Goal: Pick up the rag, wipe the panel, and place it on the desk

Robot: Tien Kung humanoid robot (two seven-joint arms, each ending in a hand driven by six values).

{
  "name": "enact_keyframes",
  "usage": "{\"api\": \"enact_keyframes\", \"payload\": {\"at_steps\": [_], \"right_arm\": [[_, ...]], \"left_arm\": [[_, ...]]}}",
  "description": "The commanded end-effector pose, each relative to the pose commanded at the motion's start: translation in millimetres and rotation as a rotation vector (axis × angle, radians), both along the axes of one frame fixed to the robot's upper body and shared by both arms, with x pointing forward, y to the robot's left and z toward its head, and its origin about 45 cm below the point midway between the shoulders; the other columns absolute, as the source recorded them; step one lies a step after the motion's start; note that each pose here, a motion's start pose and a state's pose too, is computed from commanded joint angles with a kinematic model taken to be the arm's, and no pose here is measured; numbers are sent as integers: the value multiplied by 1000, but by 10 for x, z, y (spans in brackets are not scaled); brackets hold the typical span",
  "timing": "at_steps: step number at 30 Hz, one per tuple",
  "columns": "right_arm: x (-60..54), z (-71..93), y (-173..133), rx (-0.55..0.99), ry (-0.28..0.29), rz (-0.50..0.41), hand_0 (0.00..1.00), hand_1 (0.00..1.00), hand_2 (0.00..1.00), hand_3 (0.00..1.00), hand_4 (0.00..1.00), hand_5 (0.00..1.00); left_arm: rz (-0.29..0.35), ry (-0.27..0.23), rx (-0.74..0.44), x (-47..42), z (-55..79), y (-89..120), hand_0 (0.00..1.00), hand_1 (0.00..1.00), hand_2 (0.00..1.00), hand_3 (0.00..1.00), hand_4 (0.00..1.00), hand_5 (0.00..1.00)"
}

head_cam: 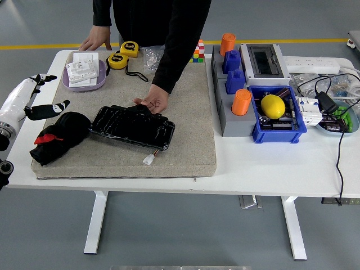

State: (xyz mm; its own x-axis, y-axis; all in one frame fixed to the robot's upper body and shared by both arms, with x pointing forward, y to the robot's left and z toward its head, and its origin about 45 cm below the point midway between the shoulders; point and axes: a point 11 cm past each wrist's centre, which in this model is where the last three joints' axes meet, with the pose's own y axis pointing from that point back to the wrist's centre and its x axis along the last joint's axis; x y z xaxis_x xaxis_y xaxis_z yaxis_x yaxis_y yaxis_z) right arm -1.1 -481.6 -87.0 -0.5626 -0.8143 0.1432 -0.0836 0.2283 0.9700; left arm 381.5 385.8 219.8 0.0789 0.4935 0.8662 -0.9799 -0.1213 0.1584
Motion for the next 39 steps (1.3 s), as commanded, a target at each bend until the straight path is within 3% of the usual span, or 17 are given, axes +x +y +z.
{"api": "enact_keyframes", "payload": {"at_steps": [20,39], "right_arm": [[33,0,4,-2,-9,0,742,655,696,612,998,554],[9,-6,13,-4,-3,-1,741,655,696,613,998,555]], "left_arm": [[43,140,40,-54,-468,40,816,950,957,918,856,229],[66,168,-22,-80,-735,-14,784,914,933,905,892,277]]}}
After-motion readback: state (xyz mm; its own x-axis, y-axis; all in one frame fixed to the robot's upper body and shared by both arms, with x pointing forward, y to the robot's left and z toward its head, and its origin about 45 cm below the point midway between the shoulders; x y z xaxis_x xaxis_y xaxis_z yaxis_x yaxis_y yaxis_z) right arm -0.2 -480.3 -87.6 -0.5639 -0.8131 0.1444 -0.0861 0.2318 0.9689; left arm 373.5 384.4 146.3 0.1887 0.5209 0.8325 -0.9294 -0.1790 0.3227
